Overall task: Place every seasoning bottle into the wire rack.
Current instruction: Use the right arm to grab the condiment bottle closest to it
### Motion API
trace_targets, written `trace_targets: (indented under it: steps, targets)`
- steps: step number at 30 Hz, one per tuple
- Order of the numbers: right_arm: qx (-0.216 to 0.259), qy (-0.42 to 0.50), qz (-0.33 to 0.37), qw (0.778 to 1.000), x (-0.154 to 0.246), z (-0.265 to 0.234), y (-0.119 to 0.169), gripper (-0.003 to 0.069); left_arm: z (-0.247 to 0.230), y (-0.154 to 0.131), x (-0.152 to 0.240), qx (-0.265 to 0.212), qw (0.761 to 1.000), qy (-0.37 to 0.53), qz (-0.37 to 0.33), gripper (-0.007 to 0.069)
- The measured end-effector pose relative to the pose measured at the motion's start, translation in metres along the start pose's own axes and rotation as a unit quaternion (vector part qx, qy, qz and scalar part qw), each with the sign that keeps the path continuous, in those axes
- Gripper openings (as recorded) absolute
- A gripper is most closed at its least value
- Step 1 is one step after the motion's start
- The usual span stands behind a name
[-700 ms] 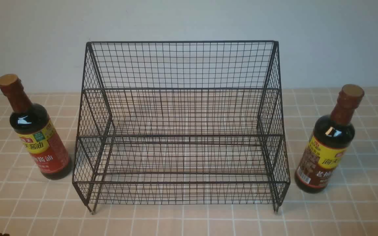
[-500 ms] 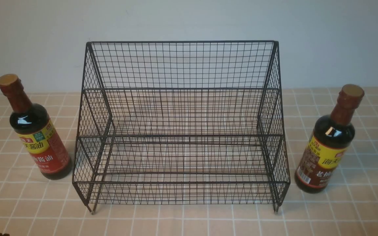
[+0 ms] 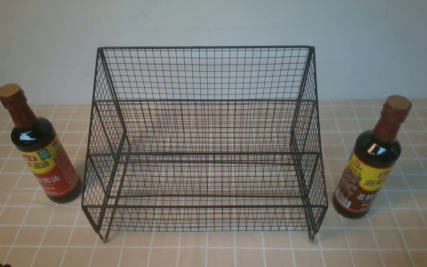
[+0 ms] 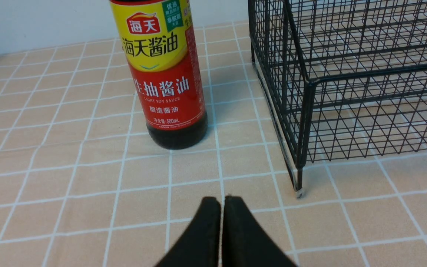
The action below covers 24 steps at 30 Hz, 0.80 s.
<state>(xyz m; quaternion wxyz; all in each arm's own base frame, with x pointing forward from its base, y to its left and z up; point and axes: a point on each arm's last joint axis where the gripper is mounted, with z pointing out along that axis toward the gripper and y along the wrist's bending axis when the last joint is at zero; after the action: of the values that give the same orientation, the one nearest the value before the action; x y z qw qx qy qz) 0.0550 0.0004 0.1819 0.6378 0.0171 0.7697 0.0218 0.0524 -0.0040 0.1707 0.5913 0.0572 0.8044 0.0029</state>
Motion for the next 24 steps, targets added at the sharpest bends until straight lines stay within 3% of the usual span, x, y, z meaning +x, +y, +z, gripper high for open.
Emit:
trace_targets:
  steps: [8,11,12,13,16,17,20,24]
  targets:
    - [0.0,0.0,0.002,1.0,0.0,0.0,0.0,-0.0015,0.0,0.0,0.0,0.0,1.0,0.0,0.0,-0.0007]
    - [-0.015,-0.019,0.06,0.998,-0.003,0.0,0.003,-0.0015,0.0,0.0,0.0,0.0,1.0,0.0,0.0,-0.0007]
    - [-0.042,-0.035,0.078,0.995,-0.006,0.0,0.003,-0.0015,0.0,0.0,0.0,0.0,1.0,0.0,0.0,-0.0007]
    - [-0.029,-0.074,0.128,0.989,-0.013,-0.001,0.003,-0.0015,0.0,0.0,0.0,0.0,1.0,0.0,0.0,-0.0007]
    - [-0.035,-0.11,0.174,0.978,-0.02,-0.002,0.003,-0.0015,0.0,0.0,0.0,0.0,1.0,0.0,0.0,-0.0007]
    - [-0.038,-0.138,0.222,0.965,-0.025,-0.004,0.001,-0.0015,0.0,0.0,0.0,0.0,1.0,0.0,0.0,-0.0007]
    - [-0.039,-0.161,0.27,0.948,-0.029,-0.005,-0.001,-0.0015,0.0,0.0,0.0,0.0,1.0,0.0,0.0,-0.0007]
    - [-0.036,-0.171,0.277,0.945,-0.031,-0.005,-0.002,-0.0015,0.0,0.0,0.0,0.0,1.0,0.0,0.0,-0.0007]
